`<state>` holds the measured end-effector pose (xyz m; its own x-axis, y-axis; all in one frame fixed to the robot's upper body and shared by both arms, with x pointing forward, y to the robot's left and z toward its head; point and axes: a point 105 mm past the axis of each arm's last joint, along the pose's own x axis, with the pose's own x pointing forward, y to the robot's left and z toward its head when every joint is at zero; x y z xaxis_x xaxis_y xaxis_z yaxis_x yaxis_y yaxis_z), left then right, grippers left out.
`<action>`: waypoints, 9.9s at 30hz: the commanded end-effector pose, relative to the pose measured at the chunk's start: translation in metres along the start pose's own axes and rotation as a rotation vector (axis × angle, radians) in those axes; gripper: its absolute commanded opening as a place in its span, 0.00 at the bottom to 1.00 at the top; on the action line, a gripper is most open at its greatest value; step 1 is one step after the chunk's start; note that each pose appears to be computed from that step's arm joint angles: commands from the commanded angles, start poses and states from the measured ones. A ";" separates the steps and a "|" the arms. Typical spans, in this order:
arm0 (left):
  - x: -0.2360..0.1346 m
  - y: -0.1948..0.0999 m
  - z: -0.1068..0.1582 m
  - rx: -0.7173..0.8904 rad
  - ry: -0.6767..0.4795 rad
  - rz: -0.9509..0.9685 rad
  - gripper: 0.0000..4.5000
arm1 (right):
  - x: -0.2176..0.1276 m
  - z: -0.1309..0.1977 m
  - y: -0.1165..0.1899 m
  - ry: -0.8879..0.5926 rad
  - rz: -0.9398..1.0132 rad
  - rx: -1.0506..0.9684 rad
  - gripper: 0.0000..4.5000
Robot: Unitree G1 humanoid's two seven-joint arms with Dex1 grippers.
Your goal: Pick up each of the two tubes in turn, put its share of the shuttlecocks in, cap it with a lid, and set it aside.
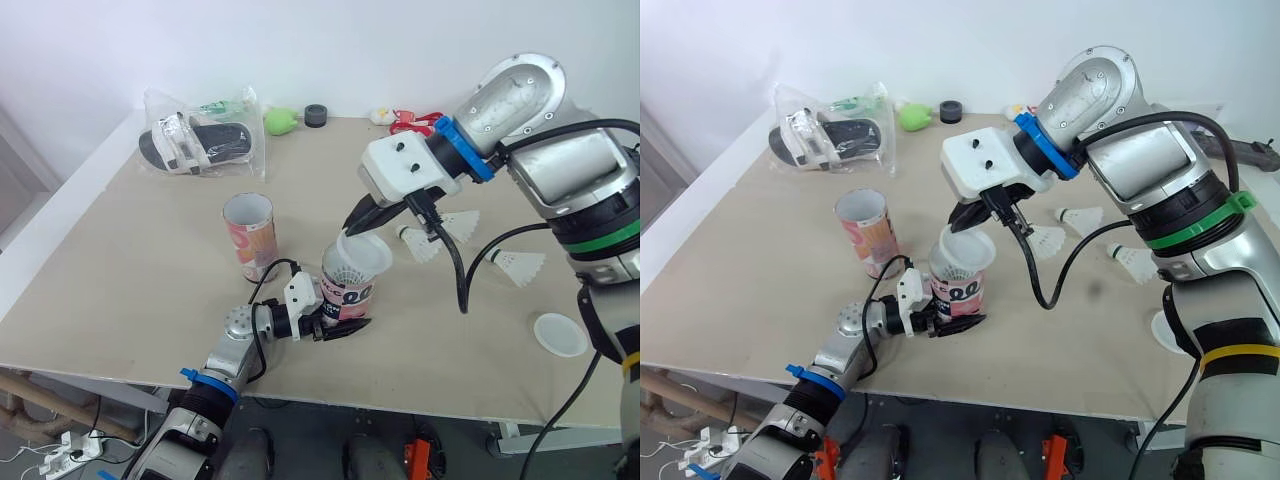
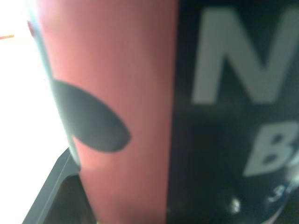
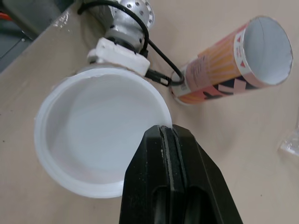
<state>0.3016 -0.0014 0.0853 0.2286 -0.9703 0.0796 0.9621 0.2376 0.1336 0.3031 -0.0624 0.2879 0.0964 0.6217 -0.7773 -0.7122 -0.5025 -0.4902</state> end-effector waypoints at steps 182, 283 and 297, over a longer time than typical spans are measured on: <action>-0.098 -0.008 0.061 -0.066 0.053 0.092 1.00 | 0.107 -0.027 0.085 -0.707 -0.693 0.730 0.70; -0.116 -0.014 0.061 -0.064 -0.044 0.646 1.00 | 0.024 -0.032 0.114 -0.529 -0.549 0.820 0.98; -0.148 0.022 0.039 0.029 0.029 0.892 1.00 | 0.040 -0.035 0.086 -0.619 -0.610 0.794 0.98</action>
<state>0.2789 0.1474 0.1076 0.8947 -0.4316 0.1153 0.4321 0.9016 0.0216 0.2702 -0.1030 0.1902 0.3695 0.9243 -0.0954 -0.9264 0.3585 -0.1150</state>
